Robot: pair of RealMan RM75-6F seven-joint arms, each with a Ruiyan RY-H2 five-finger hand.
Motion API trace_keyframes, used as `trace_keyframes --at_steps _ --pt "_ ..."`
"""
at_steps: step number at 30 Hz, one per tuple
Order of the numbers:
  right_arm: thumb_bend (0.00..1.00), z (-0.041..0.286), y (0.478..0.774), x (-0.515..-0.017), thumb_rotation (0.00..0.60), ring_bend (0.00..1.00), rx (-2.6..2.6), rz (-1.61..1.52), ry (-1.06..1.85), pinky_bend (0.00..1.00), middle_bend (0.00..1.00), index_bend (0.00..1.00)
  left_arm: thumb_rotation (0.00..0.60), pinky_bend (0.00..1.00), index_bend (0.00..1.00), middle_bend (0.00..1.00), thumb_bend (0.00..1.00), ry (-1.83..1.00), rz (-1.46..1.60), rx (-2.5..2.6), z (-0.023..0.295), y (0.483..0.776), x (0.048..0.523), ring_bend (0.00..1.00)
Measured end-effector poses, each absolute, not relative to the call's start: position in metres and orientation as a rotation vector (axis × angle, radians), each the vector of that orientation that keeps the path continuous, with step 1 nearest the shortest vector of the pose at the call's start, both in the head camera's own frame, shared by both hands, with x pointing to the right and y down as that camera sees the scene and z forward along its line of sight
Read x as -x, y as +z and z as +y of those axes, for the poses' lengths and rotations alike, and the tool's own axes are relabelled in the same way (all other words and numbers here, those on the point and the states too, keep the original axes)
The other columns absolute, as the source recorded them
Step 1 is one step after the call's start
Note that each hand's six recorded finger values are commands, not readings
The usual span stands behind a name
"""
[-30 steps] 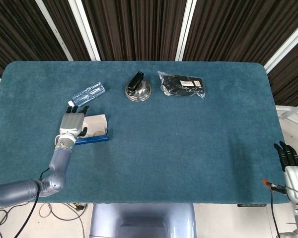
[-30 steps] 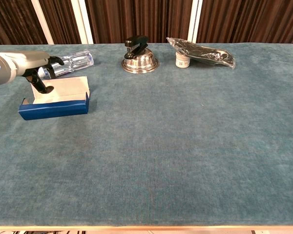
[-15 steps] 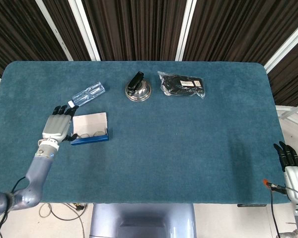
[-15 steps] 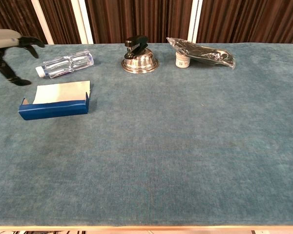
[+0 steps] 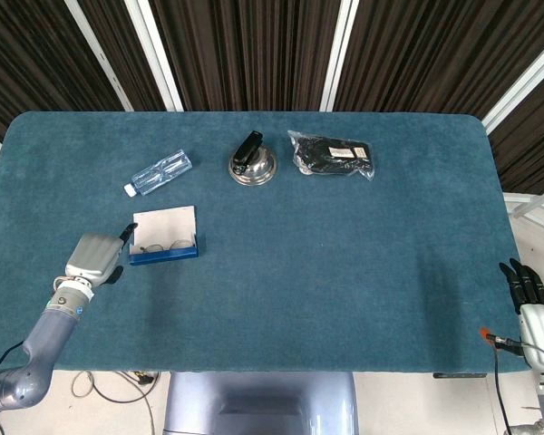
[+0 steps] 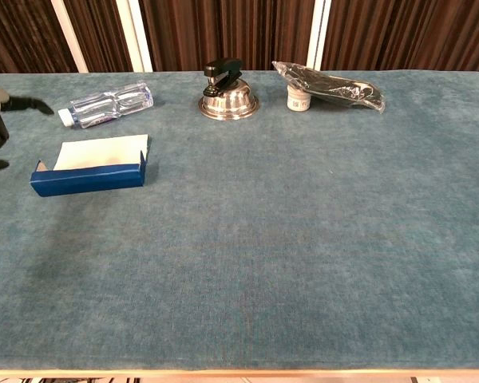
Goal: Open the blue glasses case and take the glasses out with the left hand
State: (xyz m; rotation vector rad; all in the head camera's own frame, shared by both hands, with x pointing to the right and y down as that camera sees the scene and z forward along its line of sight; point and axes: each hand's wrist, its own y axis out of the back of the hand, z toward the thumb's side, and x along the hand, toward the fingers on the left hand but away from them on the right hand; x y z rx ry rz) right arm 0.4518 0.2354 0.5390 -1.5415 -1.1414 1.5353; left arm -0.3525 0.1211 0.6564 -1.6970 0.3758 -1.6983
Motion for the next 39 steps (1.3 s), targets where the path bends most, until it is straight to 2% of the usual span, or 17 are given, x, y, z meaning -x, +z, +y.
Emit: trace_keyframes --at_steps 23,39 --pt "0.13 0.235 0.539 -0.453 0.6 0.0 1.546 -1.144 1.539 0.21 0.0 0.0 0.6 0.71 0.11 0.77 0.38 -1.831 0.169 1.727 0.149 0.691 0.346 0.64" --pt "0.13 0.235 0.538 -0.452 0.6 0.0 1.545 -1.143 1.535 0.21 0.0 0.0 0.6 0.71 0.19 0.77 0.38 -1.751 0.126 1.849 0.172 0.665 0.327 0.64"
